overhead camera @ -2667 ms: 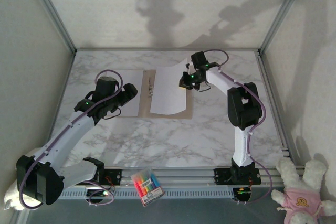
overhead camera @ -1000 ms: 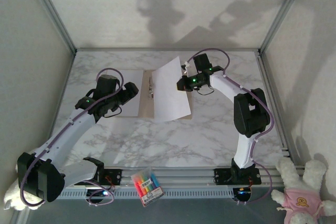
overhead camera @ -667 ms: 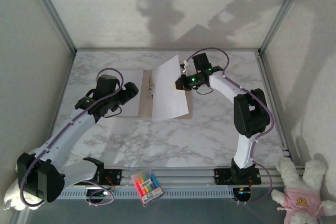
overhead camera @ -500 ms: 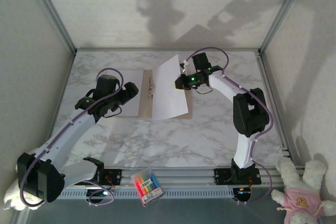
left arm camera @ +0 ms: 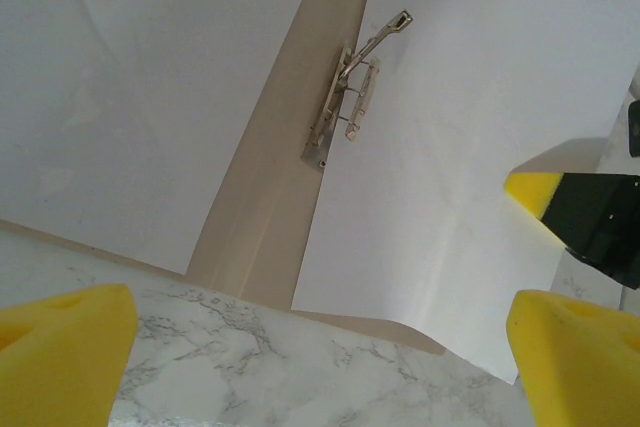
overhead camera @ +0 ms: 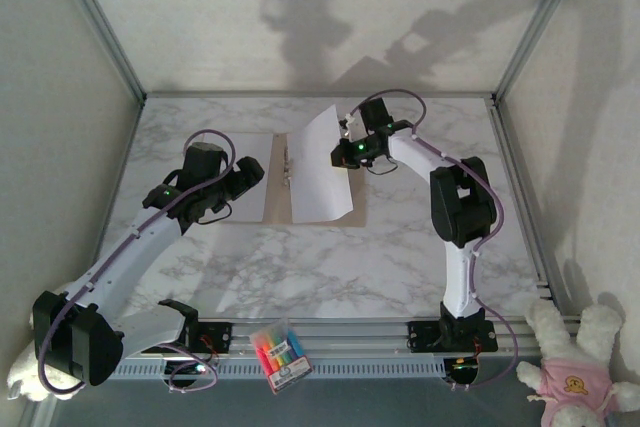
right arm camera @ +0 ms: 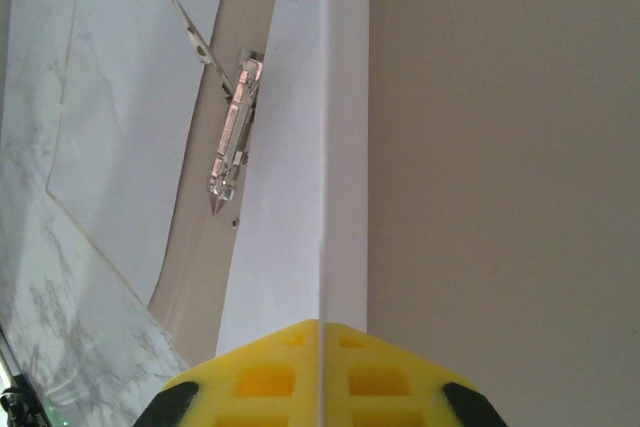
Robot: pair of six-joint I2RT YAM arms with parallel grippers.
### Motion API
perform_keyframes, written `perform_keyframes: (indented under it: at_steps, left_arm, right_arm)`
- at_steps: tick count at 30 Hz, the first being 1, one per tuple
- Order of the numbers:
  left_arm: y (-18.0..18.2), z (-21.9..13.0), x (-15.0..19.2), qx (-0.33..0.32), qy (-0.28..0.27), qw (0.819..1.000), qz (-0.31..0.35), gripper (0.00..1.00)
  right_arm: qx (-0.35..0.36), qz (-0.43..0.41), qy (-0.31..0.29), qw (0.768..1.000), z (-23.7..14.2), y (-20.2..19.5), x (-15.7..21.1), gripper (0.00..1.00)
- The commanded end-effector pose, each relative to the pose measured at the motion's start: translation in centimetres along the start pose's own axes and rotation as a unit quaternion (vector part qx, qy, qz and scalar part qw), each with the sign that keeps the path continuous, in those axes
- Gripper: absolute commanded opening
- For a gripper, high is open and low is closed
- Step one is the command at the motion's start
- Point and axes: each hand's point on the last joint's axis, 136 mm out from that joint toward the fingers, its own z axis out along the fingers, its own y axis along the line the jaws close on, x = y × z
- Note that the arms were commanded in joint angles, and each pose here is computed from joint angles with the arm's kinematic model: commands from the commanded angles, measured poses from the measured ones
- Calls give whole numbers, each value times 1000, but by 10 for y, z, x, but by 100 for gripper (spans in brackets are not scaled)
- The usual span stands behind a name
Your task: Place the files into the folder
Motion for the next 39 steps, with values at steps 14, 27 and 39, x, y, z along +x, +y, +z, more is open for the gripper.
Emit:
perform_keyframes:
  at_steps: [14,27,39]
  left_arm:
    - [5,3,5,-2,12,1000,3,95]
    - [3,3,4,1,13,1000,2,95]
    - [0,4,4,4,16,1000,0,95]
  right_arm:
    - [-7,88,6,996,-6,-13,-2,1]
    - [-31,143,19,989,1,-19,-2,0]
    - [-66,184,29,980,-10,-7,-17,0]
